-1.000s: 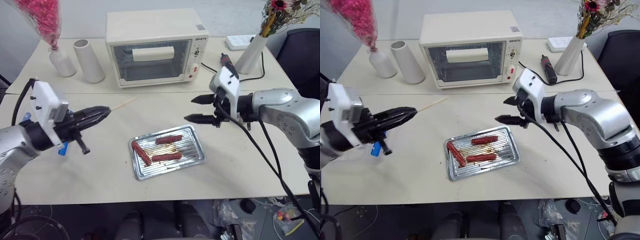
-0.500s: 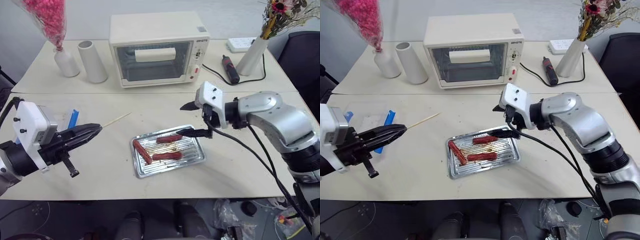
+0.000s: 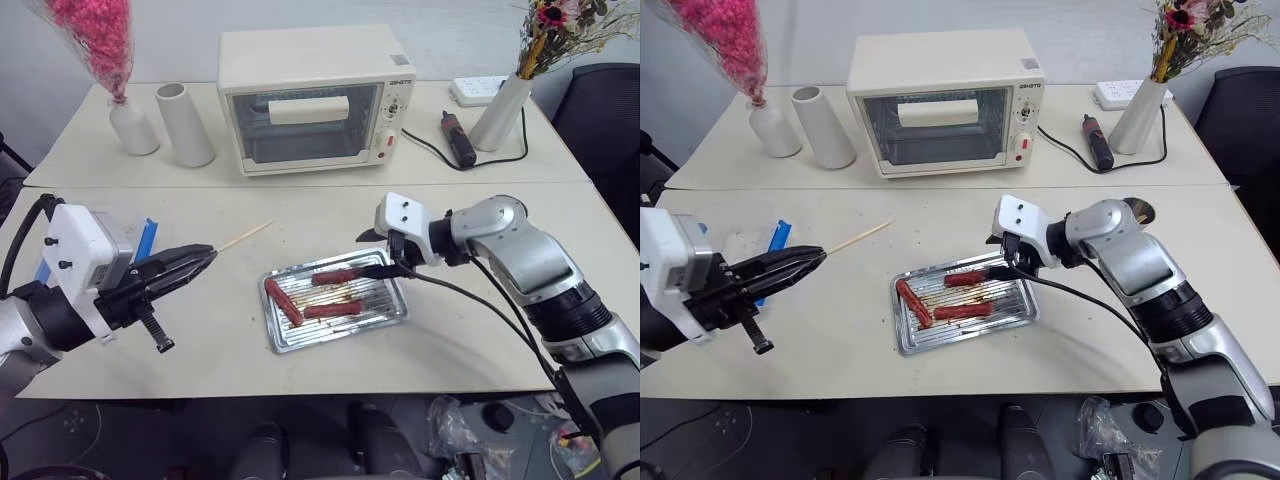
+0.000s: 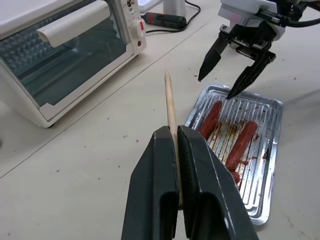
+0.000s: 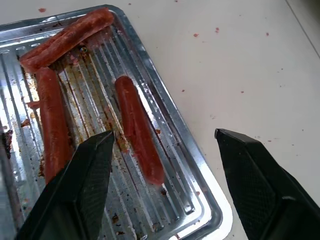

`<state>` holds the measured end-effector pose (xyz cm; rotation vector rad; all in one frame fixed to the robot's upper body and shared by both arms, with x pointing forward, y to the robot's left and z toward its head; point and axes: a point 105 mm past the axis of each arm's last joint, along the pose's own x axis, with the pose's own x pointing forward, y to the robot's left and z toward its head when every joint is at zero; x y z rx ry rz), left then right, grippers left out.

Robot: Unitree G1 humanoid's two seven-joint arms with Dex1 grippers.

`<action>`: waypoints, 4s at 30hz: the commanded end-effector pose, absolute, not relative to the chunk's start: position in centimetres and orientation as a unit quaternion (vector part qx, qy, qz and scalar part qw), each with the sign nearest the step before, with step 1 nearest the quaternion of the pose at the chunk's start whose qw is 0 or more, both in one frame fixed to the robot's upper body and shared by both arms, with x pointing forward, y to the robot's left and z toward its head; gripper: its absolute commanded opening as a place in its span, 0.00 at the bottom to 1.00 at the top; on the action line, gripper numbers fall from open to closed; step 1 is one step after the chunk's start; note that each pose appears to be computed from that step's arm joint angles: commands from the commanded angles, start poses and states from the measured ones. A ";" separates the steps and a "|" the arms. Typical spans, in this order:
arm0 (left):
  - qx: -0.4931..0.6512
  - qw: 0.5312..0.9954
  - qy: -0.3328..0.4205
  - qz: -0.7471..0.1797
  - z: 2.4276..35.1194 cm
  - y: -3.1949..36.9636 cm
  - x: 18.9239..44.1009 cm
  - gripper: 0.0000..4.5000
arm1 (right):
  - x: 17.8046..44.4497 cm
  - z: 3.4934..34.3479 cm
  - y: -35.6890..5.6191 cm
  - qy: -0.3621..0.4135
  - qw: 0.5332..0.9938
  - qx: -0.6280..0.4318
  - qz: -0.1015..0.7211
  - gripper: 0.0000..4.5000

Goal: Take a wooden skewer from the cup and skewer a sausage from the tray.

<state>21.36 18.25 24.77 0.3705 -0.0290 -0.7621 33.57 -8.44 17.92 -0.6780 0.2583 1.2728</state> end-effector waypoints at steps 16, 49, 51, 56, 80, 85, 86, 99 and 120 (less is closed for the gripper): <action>0.191 0.902 -0.030 -0.387 25.5 17.5 21.5 0.00 | 28.7 15.9 -7.0 0.125 0.731 -0.319 0.591 0.84; 0.208 0.898 -0.040 -0.386 25.9 17.5 22.0 0.00 | 30.1 11.7 -4.5 0.145 0.726 -0.311 0.596 0.30; 0.208 0.897 -0.040 -0.387 25.9 17.4 22.1 0.00 | 30.2 11.8 -4.5 0.144 0.727 -0.309 0.596 0.16; 0.209 0.897 -0.042 -0.389 25.9 17.4 22.2 0.00 | 30.2 11.9 -4.6 0.148 0.730 -0.301 0.595 0.16; 0.166 0.841 0.035 -0.514 24.4 16.4 20.4 0.00 | 27.8 20.2 -8.3 0.091 0.647 -0.285 0.702 0.16; 0.163 0.803 0.055 -0.571 25.0 15.5 19.5 0.00 | 27.7 21.4 -10.0 0.088 0.611 -0.299 0.728 0.16; 0.167 0.799 0.056 -0.575 25.1 15.4 19.5 0.00 | 27.7 21.6 -10.1 0.085 0.609 -0.301 0.729 0.16; 0.194 0.781 0.078 -0.589 24.7 15.6 19.4 0.00 | 28.5 22.2 -10.1 0.076 0.622 -0.299 0.720 0.16; 0.215 0.773 0.053 -0.594 24.4 14.9 20.9 0.00 | 26.7 23.3 -8.5 0.054 0.614 -0.276 0.738 0.16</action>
